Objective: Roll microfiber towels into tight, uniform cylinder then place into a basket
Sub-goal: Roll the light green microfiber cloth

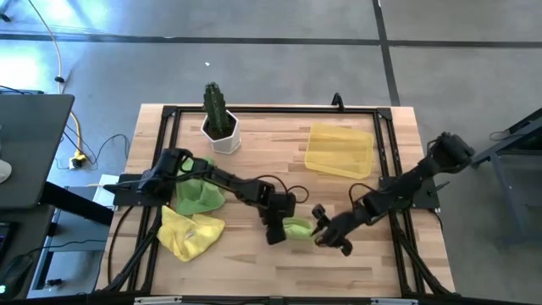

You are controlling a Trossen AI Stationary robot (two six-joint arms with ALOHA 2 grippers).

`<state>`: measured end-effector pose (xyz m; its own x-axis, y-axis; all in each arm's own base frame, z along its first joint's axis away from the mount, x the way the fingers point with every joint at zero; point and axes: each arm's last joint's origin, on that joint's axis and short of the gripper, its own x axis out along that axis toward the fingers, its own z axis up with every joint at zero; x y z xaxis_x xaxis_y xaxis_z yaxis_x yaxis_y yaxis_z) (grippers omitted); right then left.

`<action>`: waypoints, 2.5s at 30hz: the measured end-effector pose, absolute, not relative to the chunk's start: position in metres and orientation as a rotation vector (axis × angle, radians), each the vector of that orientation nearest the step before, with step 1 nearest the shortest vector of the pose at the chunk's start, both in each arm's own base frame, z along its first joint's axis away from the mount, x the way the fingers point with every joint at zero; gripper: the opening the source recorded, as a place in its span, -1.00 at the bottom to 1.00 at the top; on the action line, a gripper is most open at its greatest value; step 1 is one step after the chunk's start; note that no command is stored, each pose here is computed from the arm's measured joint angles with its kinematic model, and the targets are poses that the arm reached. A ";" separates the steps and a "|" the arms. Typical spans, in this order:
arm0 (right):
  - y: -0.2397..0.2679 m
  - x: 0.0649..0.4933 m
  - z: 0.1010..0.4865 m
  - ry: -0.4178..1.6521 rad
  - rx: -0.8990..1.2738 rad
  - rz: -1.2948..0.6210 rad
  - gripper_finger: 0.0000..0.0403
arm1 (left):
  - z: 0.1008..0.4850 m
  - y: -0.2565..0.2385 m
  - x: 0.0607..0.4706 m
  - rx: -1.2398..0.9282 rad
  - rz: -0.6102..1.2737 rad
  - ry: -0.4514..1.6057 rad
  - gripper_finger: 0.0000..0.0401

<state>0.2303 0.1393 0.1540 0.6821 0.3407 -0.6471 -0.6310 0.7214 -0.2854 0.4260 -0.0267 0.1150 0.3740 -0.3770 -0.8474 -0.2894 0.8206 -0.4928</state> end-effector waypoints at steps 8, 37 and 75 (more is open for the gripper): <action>0.152 0.233 0.128 0.624 -0.661 0.484 -0.31 | 0.115 -0.016 0.427 -0.715 -0.015 1.201 -0.96; 0.114 0.243 0.115 0.846 -0.476 0.240 -0.27 | 0.116 -0.019 0.431 -0.757 -0.064 1.176 -0.85; 0.058 0.258 0.112 1.054 0.418 0.229 -0.98 | 0.187 -0.141 0.395 0.490 0.138 0.853 -0.61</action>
